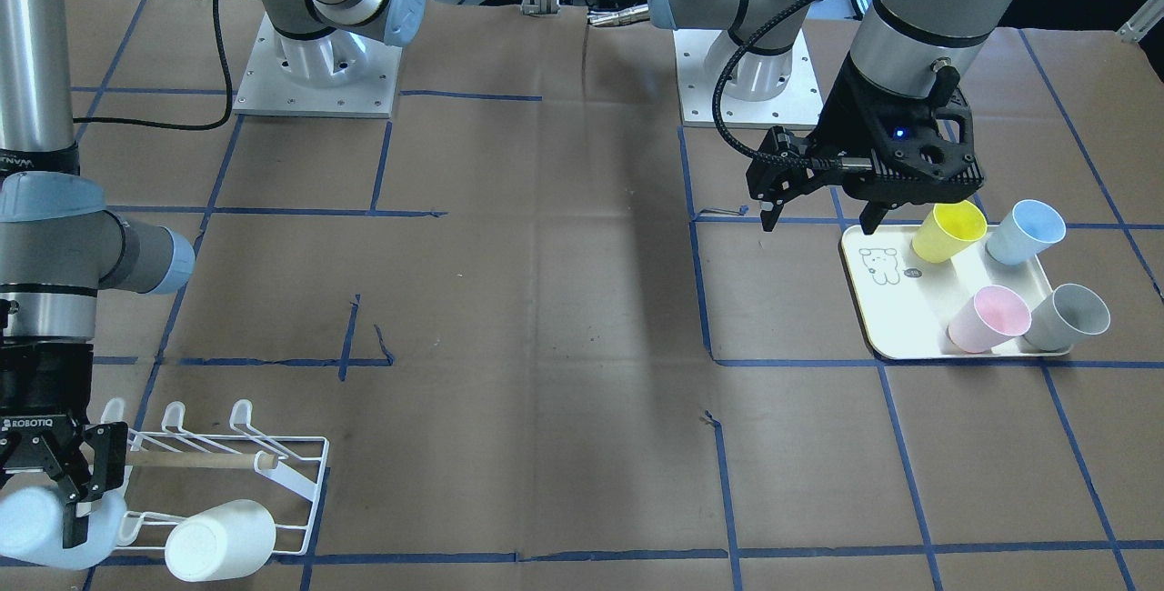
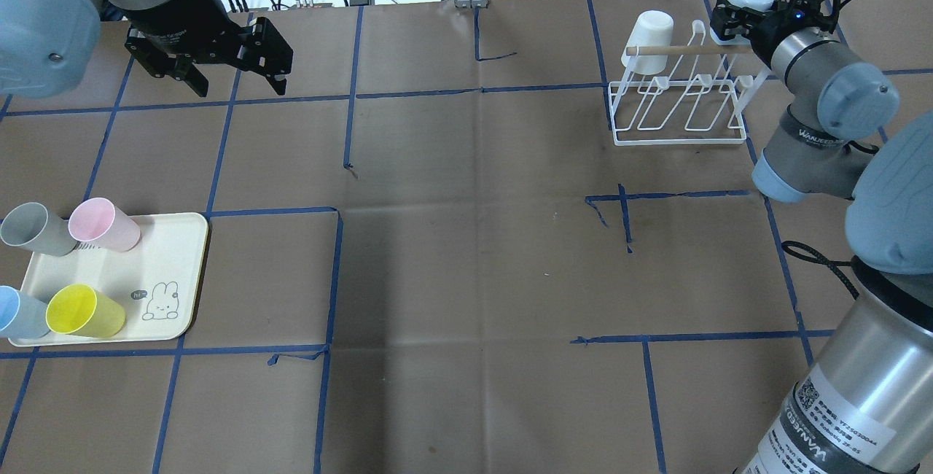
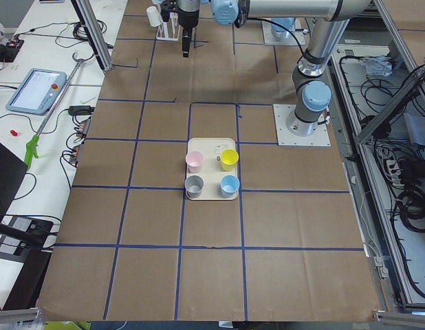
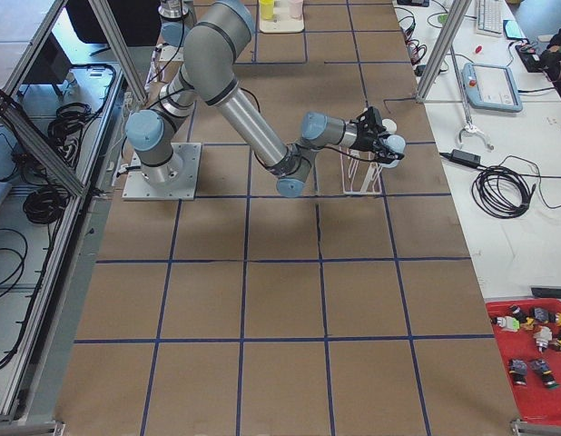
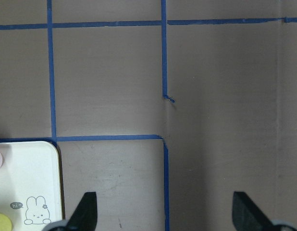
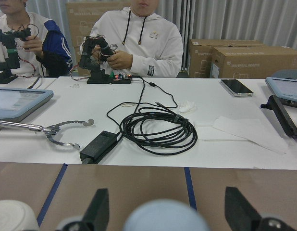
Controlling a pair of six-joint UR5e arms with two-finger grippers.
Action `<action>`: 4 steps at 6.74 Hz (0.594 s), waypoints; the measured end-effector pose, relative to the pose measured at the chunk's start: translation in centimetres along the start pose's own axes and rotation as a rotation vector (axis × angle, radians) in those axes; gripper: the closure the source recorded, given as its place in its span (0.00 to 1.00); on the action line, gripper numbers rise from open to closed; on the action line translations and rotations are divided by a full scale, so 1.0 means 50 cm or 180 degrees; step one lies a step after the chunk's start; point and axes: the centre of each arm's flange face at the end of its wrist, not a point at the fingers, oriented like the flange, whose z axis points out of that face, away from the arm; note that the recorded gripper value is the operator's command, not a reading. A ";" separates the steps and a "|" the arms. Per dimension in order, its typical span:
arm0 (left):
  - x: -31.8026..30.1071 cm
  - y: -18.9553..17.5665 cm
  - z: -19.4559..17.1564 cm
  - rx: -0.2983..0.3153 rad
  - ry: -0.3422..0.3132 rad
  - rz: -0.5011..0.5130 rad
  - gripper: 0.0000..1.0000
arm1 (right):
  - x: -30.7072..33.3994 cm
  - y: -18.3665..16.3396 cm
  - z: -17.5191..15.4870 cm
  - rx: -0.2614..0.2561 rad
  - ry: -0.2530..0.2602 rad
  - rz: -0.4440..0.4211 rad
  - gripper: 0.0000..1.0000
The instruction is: Transfer IKEA cup to right arm and place on rack
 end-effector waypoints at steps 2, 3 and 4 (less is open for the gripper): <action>0.002 0.001 0.003 -0.0006 0.0002 0.0011 0.00 | 0.002 -0.004 -0.001 -0.0002 0.0020 -0.0002 0.00; 0.002 0.001 0.003 -0.0008 0.0002 0.0015 0.00 | 0.003 -0.009 -0.002 0.0014 0.0019 0.0003 0.00; 0.002 0.001 0.005 -0.0011 0.0002 0.0016 0.00 | 0.003 -0.024 -0.007 0.0051 0.0015 0.0006 0.00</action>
